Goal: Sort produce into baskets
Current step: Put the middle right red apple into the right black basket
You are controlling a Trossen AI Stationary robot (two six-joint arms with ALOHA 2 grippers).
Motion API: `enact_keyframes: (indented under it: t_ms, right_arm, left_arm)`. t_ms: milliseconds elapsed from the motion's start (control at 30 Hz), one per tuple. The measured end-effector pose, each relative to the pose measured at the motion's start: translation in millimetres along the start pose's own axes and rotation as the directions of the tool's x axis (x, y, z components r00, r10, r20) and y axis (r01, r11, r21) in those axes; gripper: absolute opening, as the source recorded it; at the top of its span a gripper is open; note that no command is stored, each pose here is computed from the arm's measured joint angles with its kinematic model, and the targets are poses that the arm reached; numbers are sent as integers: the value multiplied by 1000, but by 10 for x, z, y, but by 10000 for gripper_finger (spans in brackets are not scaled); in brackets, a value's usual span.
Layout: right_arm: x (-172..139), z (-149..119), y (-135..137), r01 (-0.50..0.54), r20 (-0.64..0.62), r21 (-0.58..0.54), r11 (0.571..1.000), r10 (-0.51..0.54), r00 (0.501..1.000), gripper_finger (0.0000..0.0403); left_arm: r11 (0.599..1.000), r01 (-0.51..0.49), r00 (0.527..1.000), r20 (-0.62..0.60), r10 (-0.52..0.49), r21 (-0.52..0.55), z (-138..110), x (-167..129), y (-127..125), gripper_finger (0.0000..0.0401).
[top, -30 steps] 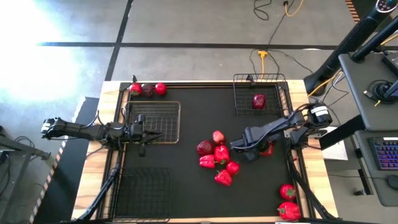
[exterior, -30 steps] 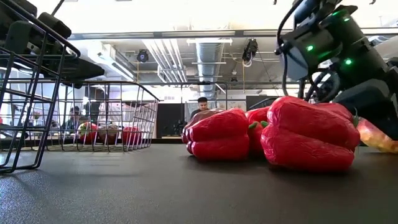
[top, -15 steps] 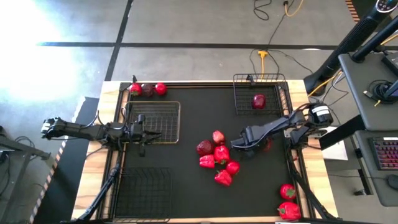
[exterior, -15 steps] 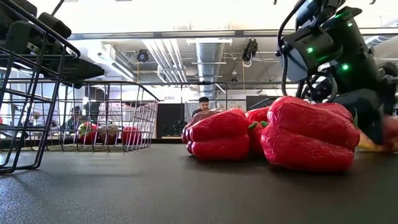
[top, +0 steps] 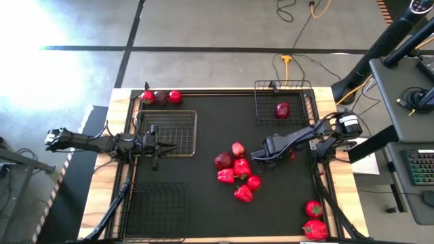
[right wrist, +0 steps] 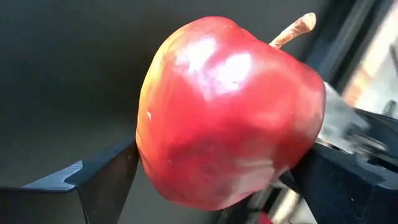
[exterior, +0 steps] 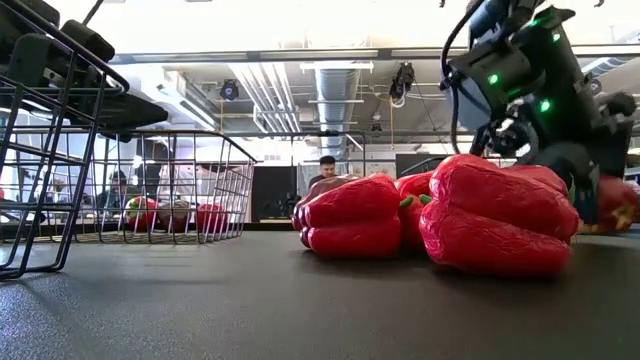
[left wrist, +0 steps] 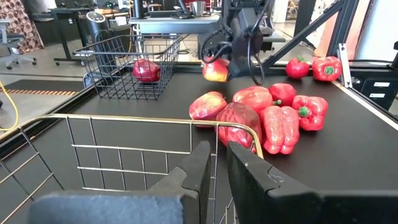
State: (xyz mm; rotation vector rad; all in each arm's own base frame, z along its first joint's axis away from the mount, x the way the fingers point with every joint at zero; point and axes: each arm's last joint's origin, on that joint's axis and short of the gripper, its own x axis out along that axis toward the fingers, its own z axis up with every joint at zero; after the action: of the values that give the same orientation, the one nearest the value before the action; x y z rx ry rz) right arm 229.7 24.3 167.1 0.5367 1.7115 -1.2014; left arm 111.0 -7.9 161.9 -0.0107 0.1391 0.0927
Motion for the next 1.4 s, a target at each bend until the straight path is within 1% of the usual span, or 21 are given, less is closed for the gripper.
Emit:
enact_keyframes:
  t_ms: [67,267,400,533,633,767,867,967,1033,1100,1267,1400]
  right_arm:
    - [-69,0,-11,-31,13,1,1000,31,999,382]
    - [-209,-17,-50,-80,40,-63,995,83,996,382]
    - [-220,-68,-28,-83,56,-47,995,86,995,382]
    - [-178,-85,13,-98,77,-94,991,106,991,382]
    - [-143,-77,51,-130,90,-93,987,138,986,382]
    - [-102,-64,158,-224,132,-85,971,234,963,382]
    - [-60,-61,222,-278,212,-39,960,280,936,382]
    - [-8,-65,252,-303,260,-5,953,294,920,382]
    - [18,-81,258,-302,279,15,953,286,917,382]
    - [18,-91,270,-309,324,38,950,281,903,382]
    - [-7,-114,322,-346,403,36,938,303,864,382]
    - [-12,-118,322,-344,435,41,938,293,851,382]
  left_arm:
    - [1000,0,1000,1,0,-1,2,0,0,38]
    - [1000,0,1000,0,0,0,1,0,0,38]
    - [1000,0,1000,0,0,0,0,0,0,38]
    - [1000,0,1000,1,0,0,1,0,0,38]
    - [1000,0,1000,0,0,0,0,0,0,38]
    - [1000,0,1000,0,0,0,0,0,0,38]
    - [1000,0,1000,-1,0,0,0,0,0,38]
    - [1000,0,1000,-1,0,0,0,0,0,38]
    - [1000,0,1000,-1,0,0,-1,1,0,38]
    - [1000,0,1000,0,0,0,0,0,0,38]
    - [1000,0,1000,0,0,0,1,1,0,38]
    - [1000,0,1000,-2,0,0,-1,2,0,38]
